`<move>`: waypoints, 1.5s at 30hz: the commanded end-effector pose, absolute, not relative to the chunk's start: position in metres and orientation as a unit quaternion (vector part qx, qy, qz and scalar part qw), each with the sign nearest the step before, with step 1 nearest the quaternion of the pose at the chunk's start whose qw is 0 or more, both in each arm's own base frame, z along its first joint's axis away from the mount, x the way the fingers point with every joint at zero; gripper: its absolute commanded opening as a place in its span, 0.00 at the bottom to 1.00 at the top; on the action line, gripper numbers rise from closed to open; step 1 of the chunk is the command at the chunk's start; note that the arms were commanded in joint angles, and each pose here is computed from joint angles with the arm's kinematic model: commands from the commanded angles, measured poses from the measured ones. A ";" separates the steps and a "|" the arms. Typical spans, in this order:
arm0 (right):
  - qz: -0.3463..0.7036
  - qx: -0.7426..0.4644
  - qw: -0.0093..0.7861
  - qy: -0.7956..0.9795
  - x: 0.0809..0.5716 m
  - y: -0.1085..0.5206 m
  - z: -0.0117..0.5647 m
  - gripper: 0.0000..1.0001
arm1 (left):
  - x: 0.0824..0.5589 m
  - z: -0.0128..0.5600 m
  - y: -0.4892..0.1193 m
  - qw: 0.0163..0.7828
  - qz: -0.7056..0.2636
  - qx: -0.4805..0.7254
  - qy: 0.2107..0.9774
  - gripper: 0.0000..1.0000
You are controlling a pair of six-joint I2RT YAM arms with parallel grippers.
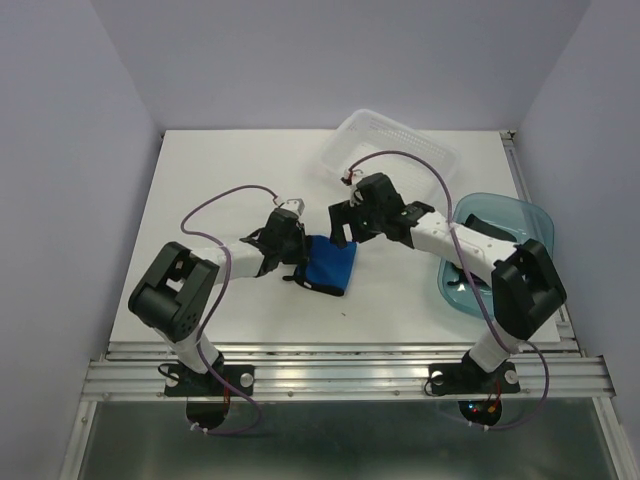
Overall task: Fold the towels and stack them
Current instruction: Neatly place the folded towel into the bin
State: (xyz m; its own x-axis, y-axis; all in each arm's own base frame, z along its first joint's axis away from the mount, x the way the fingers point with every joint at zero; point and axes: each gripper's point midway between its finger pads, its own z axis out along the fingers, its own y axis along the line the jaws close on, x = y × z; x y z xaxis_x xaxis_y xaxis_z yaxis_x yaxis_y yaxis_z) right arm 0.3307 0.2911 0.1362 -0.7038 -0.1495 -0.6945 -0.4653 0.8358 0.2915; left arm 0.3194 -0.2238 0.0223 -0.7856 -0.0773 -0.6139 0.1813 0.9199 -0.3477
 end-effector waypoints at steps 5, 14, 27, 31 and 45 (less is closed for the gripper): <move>0.217 -0.338 0.337 0.852 0.338 0.310 0.133 0.86 | 0.313 0.014 -0.219 0.310 -0.178 0.054 0.932 0.07; 0.187 -0.414 0.336 0.825 0.375 0.332 0.115 0.82 | 0.307 0.016 -0.229 0.305 -0.200 0.073 0.928 0.00; 0.198 -0.494 0.259 0.806 0.366 0.339 0.067 0.75 | 0.304 0.015 -0.231 0.303 -0.205 0.077 0.927 0.00; 0.178 -0.495 0.255 0.811 0.371 0.336 0.052 0.72 | 0.303 0.020 -0.231 0.309 -0.209 0.077 0.925 0.00; 0.194 -0.479 0.217 0.828 0.346 0.328 0.015 0.61 | 0.305 0.024 -0.228 0.321 -0.206 0.071 0.922 0.00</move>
State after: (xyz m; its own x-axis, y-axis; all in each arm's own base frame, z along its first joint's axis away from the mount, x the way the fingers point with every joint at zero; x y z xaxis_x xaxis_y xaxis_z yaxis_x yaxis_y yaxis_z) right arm 0.3708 0.3355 0.0394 -0.4194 -0.6813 -0.5999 -0.8758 0.4777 0.0697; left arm 0.3132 -0.2305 0.0221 -0.7883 -0.0271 -0.6147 0.2411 0.9055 -0.3491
